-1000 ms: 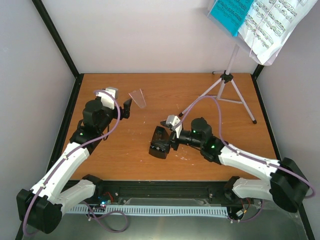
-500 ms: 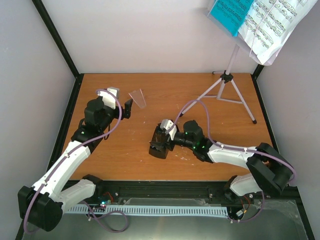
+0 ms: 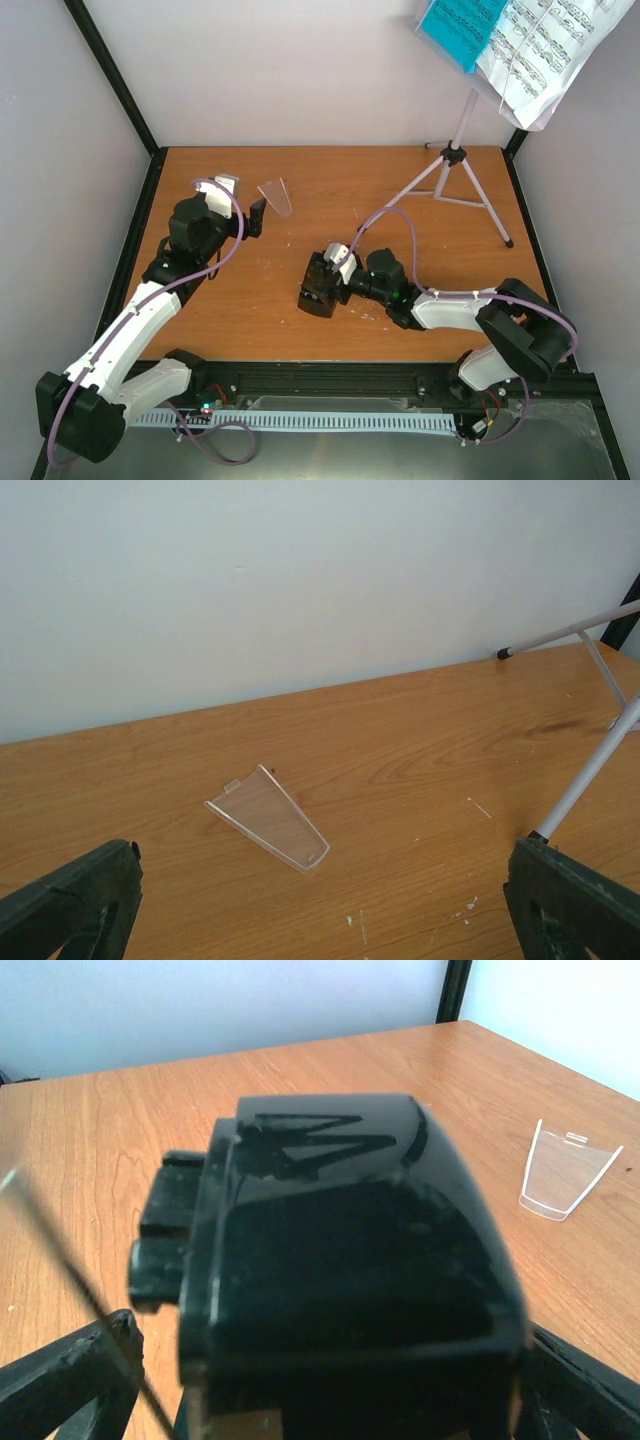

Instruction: Pack up the instrument practice props

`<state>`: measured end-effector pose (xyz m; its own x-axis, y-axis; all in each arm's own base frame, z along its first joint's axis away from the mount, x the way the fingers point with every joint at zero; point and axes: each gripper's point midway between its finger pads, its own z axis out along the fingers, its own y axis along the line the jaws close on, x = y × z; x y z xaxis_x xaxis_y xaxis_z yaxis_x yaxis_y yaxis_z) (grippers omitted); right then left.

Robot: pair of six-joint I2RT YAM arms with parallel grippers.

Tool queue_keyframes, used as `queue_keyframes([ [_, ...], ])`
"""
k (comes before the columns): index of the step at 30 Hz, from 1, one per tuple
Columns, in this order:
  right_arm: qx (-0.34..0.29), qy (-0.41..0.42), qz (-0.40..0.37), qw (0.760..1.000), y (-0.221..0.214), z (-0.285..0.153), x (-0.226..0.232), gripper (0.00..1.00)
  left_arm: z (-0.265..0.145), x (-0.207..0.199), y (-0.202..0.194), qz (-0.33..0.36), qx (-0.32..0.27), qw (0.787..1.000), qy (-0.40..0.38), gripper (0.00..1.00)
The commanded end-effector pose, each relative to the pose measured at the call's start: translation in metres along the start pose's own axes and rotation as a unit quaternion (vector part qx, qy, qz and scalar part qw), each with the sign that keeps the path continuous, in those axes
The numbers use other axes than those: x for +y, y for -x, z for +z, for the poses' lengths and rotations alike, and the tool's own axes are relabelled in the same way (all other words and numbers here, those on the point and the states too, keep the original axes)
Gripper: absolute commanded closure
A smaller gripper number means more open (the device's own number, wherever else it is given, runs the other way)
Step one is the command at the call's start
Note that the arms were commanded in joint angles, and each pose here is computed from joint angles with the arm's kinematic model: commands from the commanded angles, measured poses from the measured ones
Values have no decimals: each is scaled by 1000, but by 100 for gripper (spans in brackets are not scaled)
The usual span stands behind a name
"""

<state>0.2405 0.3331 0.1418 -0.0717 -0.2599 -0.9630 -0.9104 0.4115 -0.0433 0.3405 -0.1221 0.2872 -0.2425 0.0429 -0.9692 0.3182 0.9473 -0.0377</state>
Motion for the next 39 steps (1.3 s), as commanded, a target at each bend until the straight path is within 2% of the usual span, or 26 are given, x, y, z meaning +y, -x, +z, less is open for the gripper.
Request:
queue_keyframes([
  [1, -23, -13, 0, 1000, 8, 1, -4, 5, 1, -2, 7, -4, -12, 1000, -6, 0],
  [7, -22, -11, 6, 1000, 5, 0, -3, 8, 1, -2, 8, -5, -14, 1000, -7, 1],
  [22, -33, 0, 27, 999, -1, -4, 3, 28, 1, -3, 7, -4, -14, 1000, -8, 1],
  [39, -38, 1, 44, 998, -5, -6, 5, 36, 2, -30, 5, 10, -9, 996, -87, 1],
])
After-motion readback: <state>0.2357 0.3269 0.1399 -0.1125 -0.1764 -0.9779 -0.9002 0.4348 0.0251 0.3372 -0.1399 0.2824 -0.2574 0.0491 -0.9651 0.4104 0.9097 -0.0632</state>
